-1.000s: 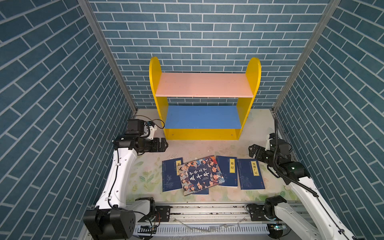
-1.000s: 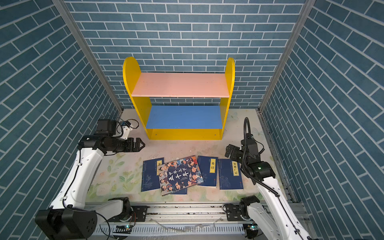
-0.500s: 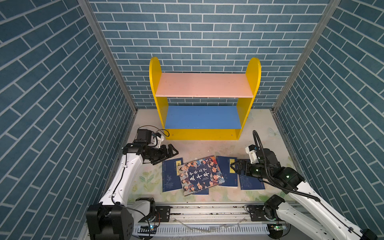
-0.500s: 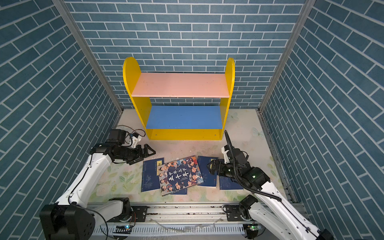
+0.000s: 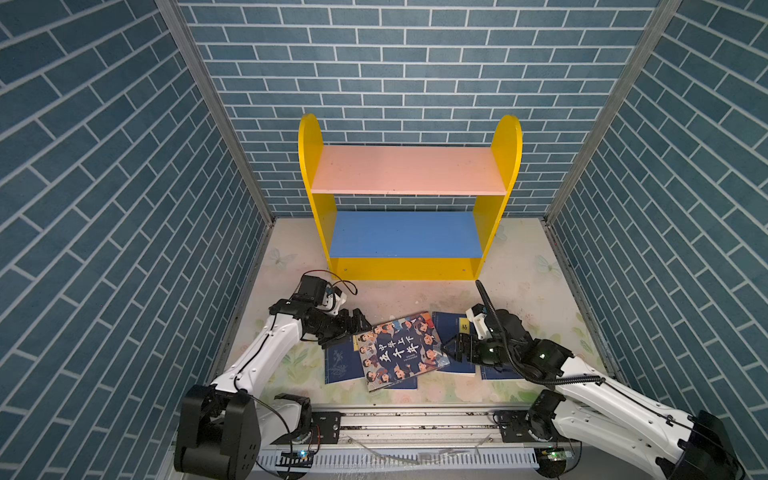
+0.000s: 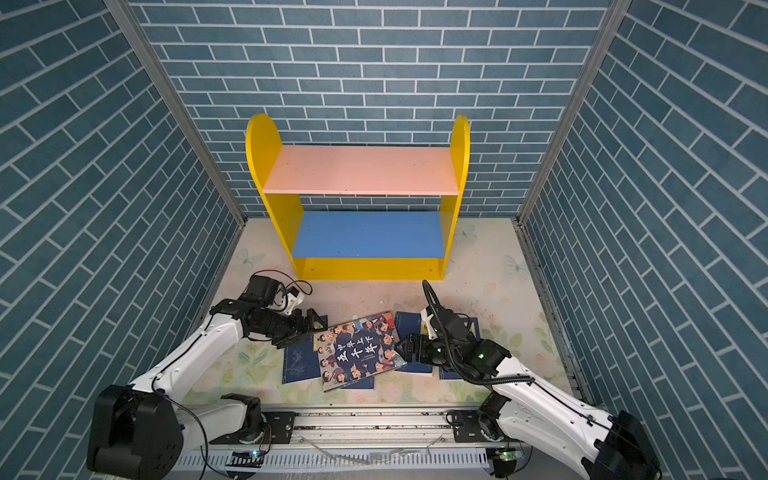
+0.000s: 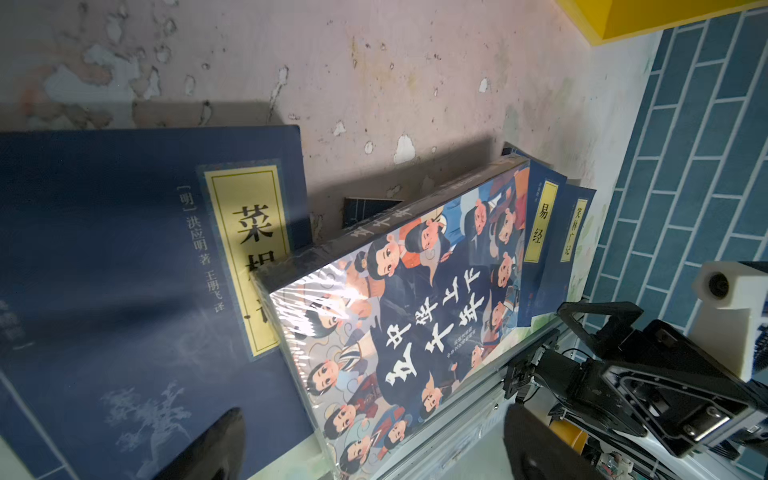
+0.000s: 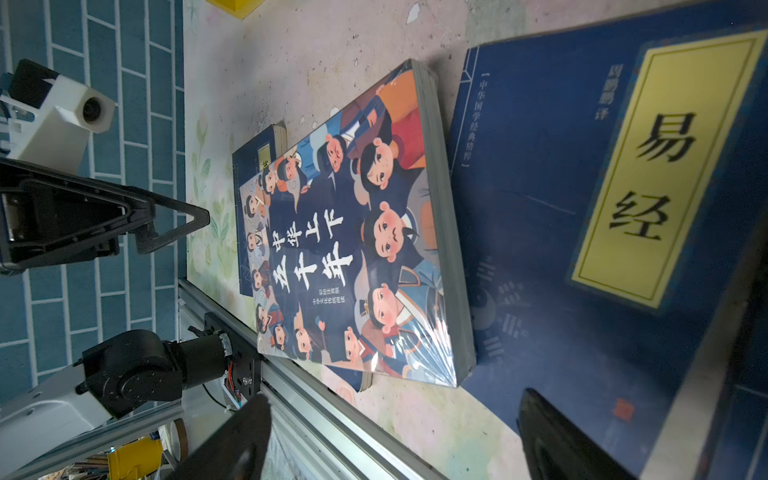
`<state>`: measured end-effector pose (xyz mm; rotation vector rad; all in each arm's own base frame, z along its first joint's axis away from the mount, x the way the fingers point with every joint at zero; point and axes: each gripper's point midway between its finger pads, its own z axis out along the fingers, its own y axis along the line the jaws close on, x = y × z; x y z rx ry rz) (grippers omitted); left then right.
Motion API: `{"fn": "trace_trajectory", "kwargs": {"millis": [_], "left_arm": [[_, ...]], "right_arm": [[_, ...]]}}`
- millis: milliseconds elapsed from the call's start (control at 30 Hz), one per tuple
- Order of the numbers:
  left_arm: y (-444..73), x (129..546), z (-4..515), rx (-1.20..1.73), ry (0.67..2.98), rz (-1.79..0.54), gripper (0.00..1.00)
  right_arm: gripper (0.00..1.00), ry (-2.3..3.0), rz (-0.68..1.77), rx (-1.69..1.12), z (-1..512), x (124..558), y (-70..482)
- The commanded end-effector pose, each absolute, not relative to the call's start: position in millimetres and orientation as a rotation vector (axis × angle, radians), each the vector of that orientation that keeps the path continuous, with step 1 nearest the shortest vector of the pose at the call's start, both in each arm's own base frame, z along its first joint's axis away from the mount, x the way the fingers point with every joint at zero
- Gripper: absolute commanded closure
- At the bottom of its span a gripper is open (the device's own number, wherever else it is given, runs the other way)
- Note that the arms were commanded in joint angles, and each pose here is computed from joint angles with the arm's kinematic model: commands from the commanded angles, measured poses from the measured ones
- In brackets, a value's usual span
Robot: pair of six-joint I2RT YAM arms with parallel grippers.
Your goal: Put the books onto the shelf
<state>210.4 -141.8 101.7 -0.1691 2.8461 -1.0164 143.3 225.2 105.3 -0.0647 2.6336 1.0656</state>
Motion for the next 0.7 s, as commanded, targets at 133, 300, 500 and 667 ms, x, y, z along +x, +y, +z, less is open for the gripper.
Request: {"fn": "trace_trajectory", "kwargs": {"millis": [133,300,500,667], "left_arm": [[-151,206,78,-0.163,2.931,-1.055,0.04],[-155,204,72,-0.125,2.954,-1.022,0.04],[-159,201,59,-0.099,3.000,-0.988,0.04],[-155,199,45,-0.100,3.039,-0.935,0.04]], "right_arm": [[0.08,2.609,1.144,0.001,104,141,230],[0.09,2.593,1.181,0.007,100,142,234],[0.10,2.612,1.169,0.005,87,145,239],[0.10,2.607,1.165,-0.013,82,149,243]]}}
